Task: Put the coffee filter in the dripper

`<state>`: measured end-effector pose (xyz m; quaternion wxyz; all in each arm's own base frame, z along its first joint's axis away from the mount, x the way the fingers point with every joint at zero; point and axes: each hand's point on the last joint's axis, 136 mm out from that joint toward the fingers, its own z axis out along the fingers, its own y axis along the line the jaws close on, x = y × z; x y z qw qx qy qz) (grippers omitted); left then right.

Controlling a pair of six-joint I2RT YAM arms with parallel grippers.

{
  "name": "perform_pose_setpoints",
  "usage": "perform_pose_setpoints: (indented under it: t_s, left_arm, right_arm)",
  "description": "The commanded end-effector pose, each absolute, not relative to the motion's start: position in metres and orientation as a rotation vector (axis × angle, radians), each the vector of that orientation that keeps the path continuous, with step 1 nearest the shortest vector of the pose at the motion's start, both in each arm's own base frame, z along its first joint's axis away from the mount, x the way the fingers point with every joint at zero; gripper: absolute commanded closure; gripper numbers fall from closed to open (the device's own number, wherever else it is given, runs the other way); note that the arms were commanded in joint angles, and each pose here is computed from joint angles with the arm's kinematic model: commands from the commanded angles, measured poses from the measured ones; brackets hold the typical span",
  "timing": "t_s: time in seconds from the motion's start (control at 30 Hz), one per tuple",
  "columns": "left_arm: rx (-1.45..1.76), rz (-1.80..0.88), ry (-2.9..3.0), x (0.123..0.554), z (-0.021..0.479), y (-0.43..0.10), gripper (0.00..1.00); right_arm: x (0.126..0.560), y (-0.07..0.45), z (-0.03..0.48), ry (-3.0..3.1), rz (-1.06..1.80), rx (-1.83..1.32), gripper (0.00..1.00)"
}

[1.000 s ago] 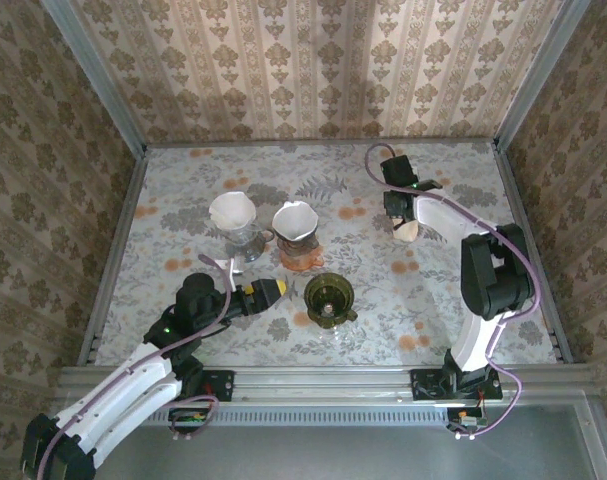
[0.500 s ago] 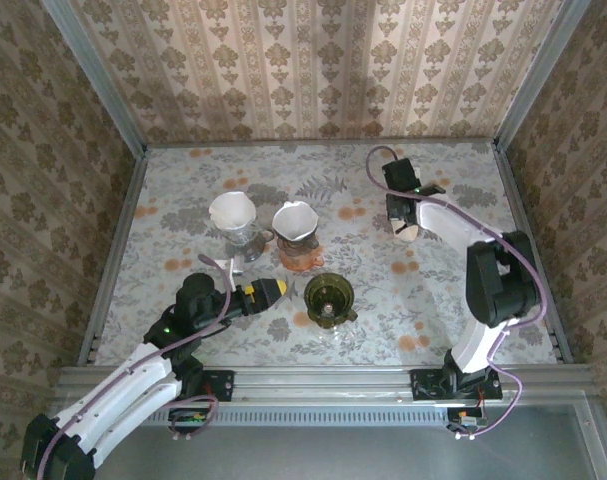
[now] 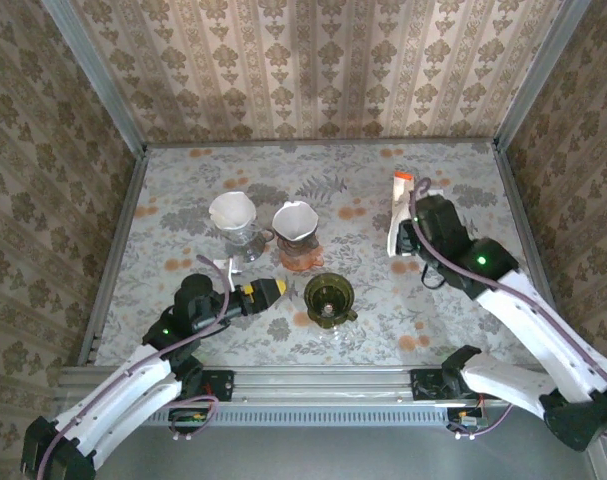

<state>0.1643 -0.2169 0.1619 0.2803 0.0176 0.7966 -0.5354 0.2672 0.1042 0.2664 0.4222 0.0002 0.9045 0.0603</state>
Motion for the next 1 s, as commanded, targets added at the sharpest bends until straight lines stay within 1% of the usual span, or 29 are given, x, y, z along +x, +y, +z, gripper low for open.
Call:
perform_pose_setpoints:
  t_s: [0.0, 0.07, 0.17, 0.27, 0.4, 0.6, 0.73, 0.97]
  left_arm:
    - [0.077, -1.430, 2.123, 0.162, 0.165, -0.217, 0.00]
    - [0.080, -1.427, 2.125, 0.162, 0.164, -0.217, 0.00]
    - [0.080, -1.429, 2.122, 0.162, 0.163, -0.217, 0.00]
    - [0.077, -1.434, 2.117, 0.162, 0.162, -0.217, 0.00]
    - [0.085, -1.432, 2.119, 0.162, 0.160, -0.217, 0.00]
    - [0.104, -1.434, 2.128, 0.159, 0.156, -0.217, 0.00]
    - [0.103, -1.438, 2.133, 0.158, 0.150, -0.217, 0.00]
    - [0.115, -1.451, 2.134, 0.155, 0.146, -0.217, 0.00]
  right_arm:
    - [0.209, 0.123, 0.257, 2.487, 0.333, -0.105, 1.00]
    - [0.182, 0.135, 0.267, 2.562, 0.395, -0.196, 1.00]
    - [0.156, 0.147, 0.287, 2.622, 0.441, -0.291, 1.00]
    - [0.140, 0.160, 0.301, 2.689, 0.505, -0.341, 1.00]
    - [0.130, 0.179, 0.299, 2.805, 0.516, -0.423, 1.00]
    - [0.131, 0.203, 0.285, 2.929, 0.485, -0.493, 1.00]
    - [0.143, 0.216, 0.282, 2.948, 0.450, -0.501, 1.00]
    - [0.163, 0.223, 0.273, 2.967, 0.347, -0.491, 1.00]
